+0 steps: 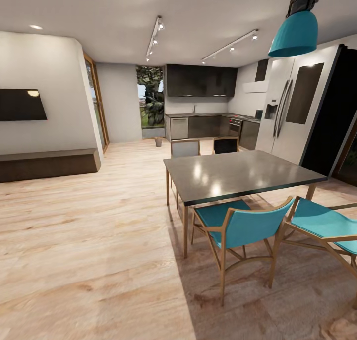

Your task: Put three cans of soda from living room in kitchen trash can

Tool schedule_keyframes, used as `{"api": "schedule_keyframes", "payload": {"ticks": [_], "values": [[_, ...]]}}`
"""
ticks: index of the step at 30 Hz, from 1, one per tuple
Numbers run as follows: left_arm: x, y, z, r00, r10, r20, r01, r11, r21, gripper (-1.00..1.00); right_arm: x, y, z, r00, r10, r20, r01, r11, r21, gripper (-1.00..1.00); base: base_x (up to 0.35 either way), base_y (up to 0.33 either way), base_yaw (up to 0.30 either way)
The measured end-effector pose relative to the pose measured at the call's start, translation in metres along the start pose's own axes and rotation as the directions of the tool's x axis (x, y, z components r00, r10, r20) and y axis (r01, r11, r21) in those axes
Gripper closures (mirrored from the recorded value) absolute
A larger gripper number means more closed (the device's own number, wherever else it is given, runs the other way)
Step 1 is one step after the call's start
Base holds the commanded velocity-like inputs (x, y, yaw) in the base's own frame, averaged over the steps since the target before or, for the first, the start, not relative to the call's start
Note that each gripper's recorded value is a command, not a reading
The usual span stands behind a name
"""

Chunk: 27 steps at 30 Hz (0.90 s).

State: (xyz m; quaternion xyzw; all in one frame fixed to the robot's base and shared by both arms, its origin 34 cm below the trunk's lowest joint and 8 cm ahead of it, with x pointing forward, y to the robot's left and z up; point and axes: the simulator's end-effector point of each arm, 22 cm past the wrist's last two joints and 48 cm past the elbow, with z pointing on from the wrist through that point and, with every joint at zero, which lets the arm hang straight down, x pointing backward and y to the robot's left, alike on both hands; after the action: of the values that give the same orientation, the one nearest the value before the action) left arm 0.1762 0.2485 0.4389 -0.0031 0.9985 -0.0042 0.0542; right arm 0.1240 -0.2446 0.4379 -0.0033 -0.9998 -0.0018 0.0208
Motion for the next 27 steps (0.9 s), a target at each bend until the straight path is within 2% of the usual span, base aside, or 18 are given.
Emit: {"api": "schedule_keyframes", "payload": {"ticks": [9,23,27], "values": [[-0.0005,0.0000,0.0000,1.000,-0.001,0.001,0.001,1.000,0.000,-1.00,0.0002,0.0002,0.0000,1.000,0.000,0.000,0.000,1.000,0.000,-1.00,0.033,0.056,0.000],[-0.0013,-0.0011,0.0001,1.000,-0.001,0.003,0.001,1.000,0.002,-1.00,0.0002,0.0004,0.0000,1.000,-0.002,0.000,0.002,1.000,0.000,-1.00,0.138,0.291,0.002],[-0.0010,-0.0011,0.0000,1.000,-0.001,0.002,0.001,1.000,0.002,-1.00,-0.0002,0.0003,0.0000,1.000,-0.002,0.002,0.002,1.000,0.000,-1.00,0.118,0.278,0.188]]}}
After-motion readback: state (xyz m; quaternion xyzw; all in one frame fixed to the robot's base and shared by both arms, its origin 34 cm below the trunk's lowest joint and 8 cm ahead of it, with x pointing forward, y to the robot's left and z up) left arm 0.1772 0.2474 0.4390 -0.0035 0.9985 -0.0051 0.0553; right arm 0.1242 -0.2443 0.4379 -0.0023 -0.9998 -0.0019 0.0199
